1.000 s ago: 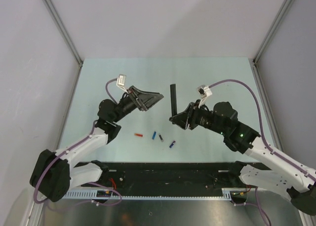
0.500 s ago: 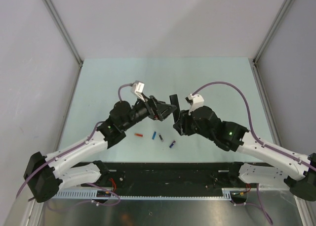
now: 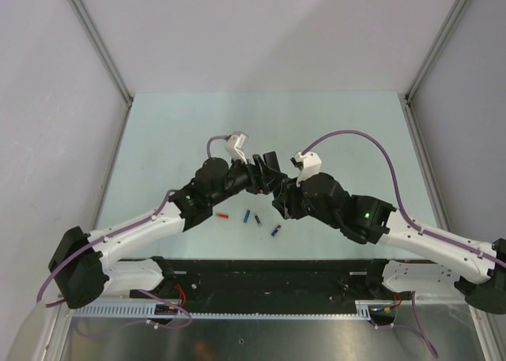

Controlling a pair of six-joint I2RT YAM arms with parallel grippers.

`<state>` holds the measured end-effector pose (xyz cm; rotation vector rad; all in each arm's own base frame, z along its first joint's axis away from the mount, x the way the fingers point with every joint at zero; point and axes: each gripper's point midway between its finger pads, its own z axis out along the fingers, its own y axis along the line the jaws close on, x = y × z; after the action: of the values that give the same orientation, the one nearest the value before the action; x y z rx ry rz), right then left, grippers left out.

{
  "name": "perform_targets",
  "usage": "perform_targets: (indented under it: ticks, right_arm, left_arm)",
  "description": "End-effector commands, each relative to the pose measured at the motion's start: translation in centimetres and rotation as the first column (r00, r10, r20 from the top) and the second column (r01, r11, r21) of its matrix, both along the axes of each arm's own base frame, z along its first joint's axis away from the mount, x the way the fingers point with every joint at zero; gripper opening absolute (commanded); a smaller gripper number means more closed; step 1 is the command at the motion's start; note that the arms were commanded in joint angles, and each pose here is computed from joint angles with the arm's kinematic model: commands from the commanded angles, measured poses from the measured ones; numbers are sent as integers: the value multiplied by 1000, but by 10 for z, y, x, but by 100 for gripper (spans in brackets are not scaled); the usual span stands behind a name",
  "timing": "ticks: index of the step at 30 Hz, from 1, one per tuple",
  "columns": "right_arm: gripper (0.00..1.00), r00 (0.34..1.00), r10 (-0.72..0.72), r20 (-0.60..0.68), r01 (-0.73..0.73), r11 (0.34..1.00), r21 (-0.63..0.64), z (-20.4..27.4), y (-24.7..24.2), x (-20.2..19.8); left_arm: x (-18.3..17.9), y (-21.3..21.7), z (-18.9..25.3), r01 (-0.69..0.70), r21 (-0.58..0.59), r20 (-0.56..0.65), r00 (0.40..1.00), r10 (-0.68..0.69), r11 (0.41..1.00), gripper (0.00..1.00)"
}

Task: Load the batteries into the remote control
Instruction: Adjust the remote control.

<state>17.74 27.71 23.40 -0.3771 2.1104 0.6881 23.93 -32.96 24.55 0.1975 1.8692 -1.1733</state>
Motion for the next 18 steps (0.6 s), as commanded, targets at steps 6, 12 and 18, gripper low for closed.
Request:
perform_targets:
  ticks: [6,12,18]
  right_arm:
    - [0,998,-28,61,25,998,53,29,4,6]
    - [0,998,-34,59,31,998,46,28,1,5]
    - [70,998,-30,47,27,998,55,29,0,2]
  left_arm:
    - [-3,-14,27,18,-31,51,999,-16,999,49]
    - [-3,-10,27,7,-34,55,998,-5,999,32]
    - [-2,-6,30,-14,-44,60,998,17,999,2]
